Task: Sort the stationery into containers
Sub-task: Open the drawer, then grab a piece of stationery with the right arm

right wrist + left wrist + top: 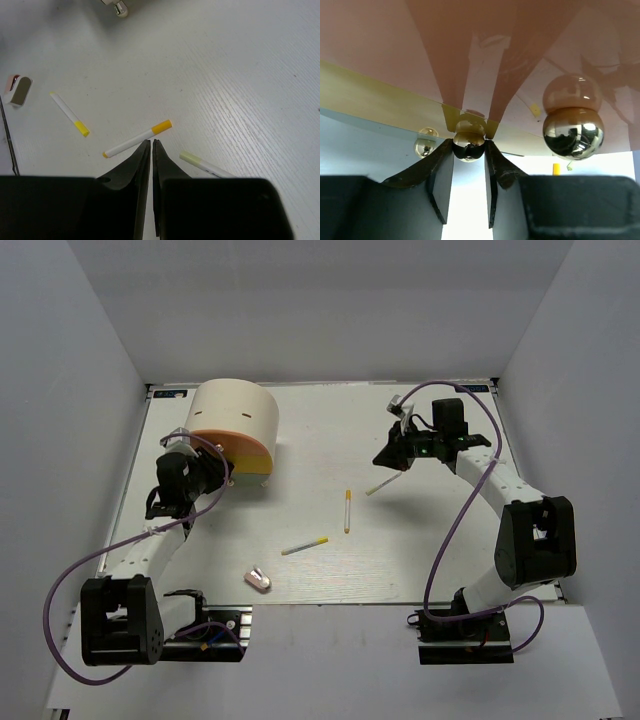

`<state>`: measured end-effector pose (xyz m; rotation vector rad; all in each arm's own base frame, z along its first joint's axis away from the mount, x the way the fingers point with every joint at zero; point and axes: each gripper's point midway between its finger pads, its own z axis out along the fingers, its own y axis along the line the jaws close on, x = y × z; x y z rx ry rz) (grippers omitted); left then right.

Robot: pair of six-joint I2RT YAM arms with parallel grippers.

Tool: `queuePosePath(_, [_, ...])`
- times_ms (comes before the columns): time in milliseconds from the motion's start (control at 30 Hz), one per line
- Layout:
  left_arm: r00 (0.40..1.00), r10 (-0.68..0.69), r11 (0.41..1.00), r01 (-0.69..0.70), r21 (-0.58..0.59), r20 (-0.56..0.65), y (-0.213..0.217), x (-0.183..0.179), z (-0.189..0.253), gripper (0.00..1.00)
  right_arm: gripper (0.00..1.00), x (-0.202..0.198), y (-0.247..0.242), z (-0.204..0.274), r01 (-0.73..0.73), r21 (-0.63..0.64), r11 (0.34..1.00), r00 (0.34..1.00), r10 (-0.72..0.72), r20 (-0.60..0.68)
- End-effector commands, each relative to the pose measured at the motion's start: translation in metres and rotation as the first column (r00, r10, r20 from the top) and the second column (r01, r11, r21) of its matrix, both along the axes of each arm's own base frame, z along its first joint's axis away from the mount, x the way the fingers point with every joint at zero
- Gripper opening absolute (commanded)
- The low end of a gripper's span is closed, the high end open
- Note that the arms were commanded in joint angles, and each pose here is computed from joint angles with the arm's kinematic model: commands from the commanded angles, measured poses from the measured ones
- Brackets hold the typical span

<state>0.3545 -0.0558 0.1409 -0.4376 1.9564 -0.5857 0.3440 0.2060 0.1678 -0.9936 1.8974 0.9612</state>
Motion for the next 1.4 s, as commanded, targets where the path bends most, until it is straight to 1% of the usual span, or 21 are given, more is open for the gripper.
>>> queuePosePath(0, [0.999, -0.002, 1.0, 0.001, 0.019, 0.039, 0.002, 0.0, 0.006, 0.34, 0.11, -0.004, -0.001, 0.016, -0.022, 0.019, 1.0, 0.998, 0.021, 0.058])
queuePosePath(133, [0.999, -0.006, 1.0, 0.004, 0.028, 0.053, 0.003, -0.001, 0.011, 0.24, 0.11, -0.004, 0.0, 0.015, -0.023, 0.02, 1.0, 0.998, 0.022, 0.055])
queuePosePath(267, [0.999, -0.006, 1.0, 0.004, 0.028, 0.053, 0.003, -0.008, 0.009, 0.2, 0.15, -0.004, -0.002, 0.013, -0.019, 0.018, 1.0, 0.998, 0.018, 0.053])
queuePosePath(367, [0.999, -0.006, 1.0, 0.004, 0.028, 0.05, 0.002, -0.019, 0.007, 0.19, 0.29, -0.004, -0.002, 0.013, -0.018, 0.014, 1.0, 0.998, 0.017, 0.058])
queuePosePath(400, [0.999, -0.002, 1.0, 0.001, 0.019, 0.037, 0.002, -0.024, 0.003, 0.19, 0.41, -0.004, -0.002, 0.012, -0.02, 0.014, 1.0, 0.998, 0.019, 0.054])
queuePosePath(467, [1.0, -0.002, 1.0, 0.002, 0.019, 0.028, 0.002, -0.031, 0.001, 0.19, 0.53, -0.005, -0.003, 0.01, -0.017, 0.007, 1.0, 0.998, 0.017, 0.054])
queuePosePath(533, [0.999, -0.002, 1.0, 0.001, 0.019, 0.045, 0.002, -0.037, 0.007, 0.19, 0.69, -0.005, -0.003, 0.007, -0.017, 0.003, 1.0, 0.998, 0.017, 0.053])
queuePosePath(600, [1.0, 0.008, 1.0, -0.008, 0.022, 0.025, 0.003, -0.046, 0.0, 0.19, 0.89, -0.005, -0.003, 0.005, -0.016, -0.001, 1.0, 0.999, 0.016, 0.047])
queuePosePath(633, [0.999, 0.012, 1.0, -0.012, 0.013, 0.049, 0.003, -0.048, 0.008, 0.19, 0.91, -0.005, -0.003, 0.003, -0.013, -0.003, 1.0, 0.999, 0.013, 0.043])
queuePosePath(833, [1.0, 0.012, 1.0, -0.012, 0.013, 0.027, 0.003, -0.058, 0.0, 0.21, 0.91, 0.002, -0.007, -0.007, 0.014, -0.029, 0.999, 0.999, -0.013, 0.031])
queuePosePath(900, [1.0, 0.012, 1.0, -0.012, 0.013, 0.027, 0.003, -0.058, 0.0, 0.36, 0.91, 0.002, -0.008, -0.013, -0.017, -0.053, 0.998, 0.999, 0.019, 0.048])
queuePosePath(933, [0.999, 0.003, 1.0, -0.004, 0.01, 0.036, 0.001, -0.057, 0.002, 0.5, 0.91, 0.003, -0.008, -0.016, -0.028, -0.065, 0.997, 0.998, 0.031, 0.056])
queuePosePath(1033, [0.999, 0.007, 1.0, -0.007, 0.001, 0.033, 0.001, -0.057, 0.005, 0.73, 0.62, 0.007, -0.016, -0.032, -0.107, -0.168, 0.98, 0.985, 0.128, 0.12])
queuePosePath(1067, [0.999, 0.007, 1.0, -0.007, 0.001, 0.033, 0.001, -0.056, 0.008, 0.74, 0.49, 0.013, -0.018, -0.032, -0.148, -0.214, 0.965, 0.964, 0.19, 0.187])
queuePosePath(1100, [0.999, 0.007, 1.0, -0.007, 0.001, 0.045, 0.001, -0.056, 0.015, 0.76, 0.25, 0.003, -0.025, -0.048, -0.207, -0.266, 0.941, 0.955, 0.254, 0.155])
queuePosePath(1133, [1.0, 0.003, 1.0, -0.004, 0.009, 0.031, 0.001, -0.06, 0.012, 0.76, 0.18, 0.017, -0.027, -0.046, -0.231, -0.327, 0.916, 0.927, 0.309, 0.214])
queuePosePath(1167, [0.998, 0.003, 1.0, -0.004, 0.01, 0.055, 0.001, -0.062, 0.021, 0.8, 0.18, 0.01, -0.032, -0.053, -0.261, -0.348, 0.901, 0.926, 0.335, 0.174])
queuePosePath(1200, [0.998, 0.003, 1.0, -0.004, 0.01, 0.059, 0.001, -0.064, 0.025, 0.81, 0.22, 0.005, -0.037, -0.065, -0.333, -0.395, 0.856, 0.887, 0.427, 0.177])
queuePosePath(1267, [0.999, 0.012, 1.0, -0.012, 0.013, 0.038, 0.002, -0.073, 0.025, 0.82, 0.33, 0.01, -0.042, -0.07, -0.36, -0.442, 0.822, 0.866, 0.47, 0.168])
queuePosePath(1300, [0.999, 0.022, 1.0, -0.022, 0.017, 0.032, 0.004, -0.08, 0.028, 0.82, 0.42, 0.012, -0.044, -0.076, -0.387, -0.479, 0.788, 0.833, 0.522, 0.186])
queuePosePath(1367, [0.999, 0.034, 0.999, -0.034, 0.012, 0.024, 0.005, -0.087, 0.036, 0.84, 0.48, 0.016, -0.047, -0.084, -0.396, -0.509, 0.764, 0.814, 0.549, 0.189])
